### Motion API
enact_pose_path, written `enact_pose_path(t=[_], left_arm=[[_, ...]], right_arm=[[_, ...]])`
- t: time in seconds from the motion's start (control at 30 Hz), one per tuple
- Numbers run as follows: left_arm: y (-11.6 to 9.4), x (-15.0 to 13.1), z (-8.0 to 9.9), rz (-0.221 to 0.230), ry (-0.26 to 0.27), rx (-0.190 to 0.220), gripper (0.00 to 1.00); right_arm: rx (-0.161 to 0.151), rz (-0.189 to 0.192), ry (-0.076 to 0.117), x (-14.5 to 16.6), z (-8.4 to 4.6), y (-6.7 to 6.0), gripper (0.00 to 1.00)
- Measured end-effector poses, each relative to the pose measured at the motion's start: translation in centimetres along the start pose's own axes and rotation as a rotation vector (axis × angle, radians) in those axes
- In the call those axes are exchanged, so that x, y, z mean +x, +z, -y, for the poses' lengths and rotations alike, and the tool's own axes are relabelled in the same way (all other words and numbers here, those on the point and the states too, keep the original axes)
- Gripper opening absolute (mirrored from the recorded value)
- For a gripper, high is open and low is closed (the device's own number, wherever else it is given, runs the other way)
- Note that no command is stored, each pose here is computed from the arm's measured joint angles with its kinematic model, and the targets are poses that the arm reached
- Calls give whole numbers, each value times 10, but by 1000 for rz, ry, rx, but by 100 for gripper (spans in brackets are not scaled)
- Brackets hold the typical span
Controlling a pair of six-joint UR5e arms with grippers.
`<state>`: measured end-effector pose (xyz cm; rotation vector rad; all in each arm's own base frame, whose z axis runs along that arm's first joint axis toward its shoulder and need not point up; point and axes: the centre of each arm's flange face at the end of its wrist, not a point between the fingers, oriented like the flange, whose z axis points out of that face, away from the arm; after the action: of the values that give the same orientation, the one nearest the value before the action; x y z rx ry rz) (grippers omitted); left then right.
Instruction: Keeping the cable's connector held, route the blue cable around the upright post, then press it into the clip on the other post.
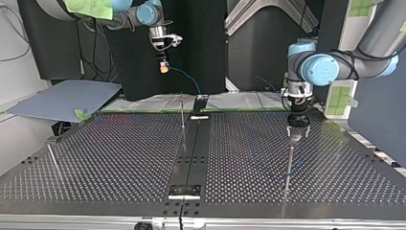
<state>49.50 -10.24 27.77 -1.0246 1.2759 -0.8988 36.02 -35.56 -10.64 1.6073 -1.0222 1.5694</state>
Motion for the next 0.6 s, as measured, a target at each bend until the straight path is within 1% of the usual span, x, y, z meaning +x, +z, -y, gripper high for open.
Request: enact_pose_path(t=[0.1, 0.4, 0.6], left_arm=[[-8, 0, 3, -6, -31, 6, 99], [-23, 2, 2, -24, -115, 5, 99], [-35, -1, 13, -25, -173, 25, 99]], right_arm=[[0, 0, 0, 0, 0, 0, 0], [0, 1, 0, 0, 0, 0, 0], [0, 1, 0, 0, 0, 0, 0]])
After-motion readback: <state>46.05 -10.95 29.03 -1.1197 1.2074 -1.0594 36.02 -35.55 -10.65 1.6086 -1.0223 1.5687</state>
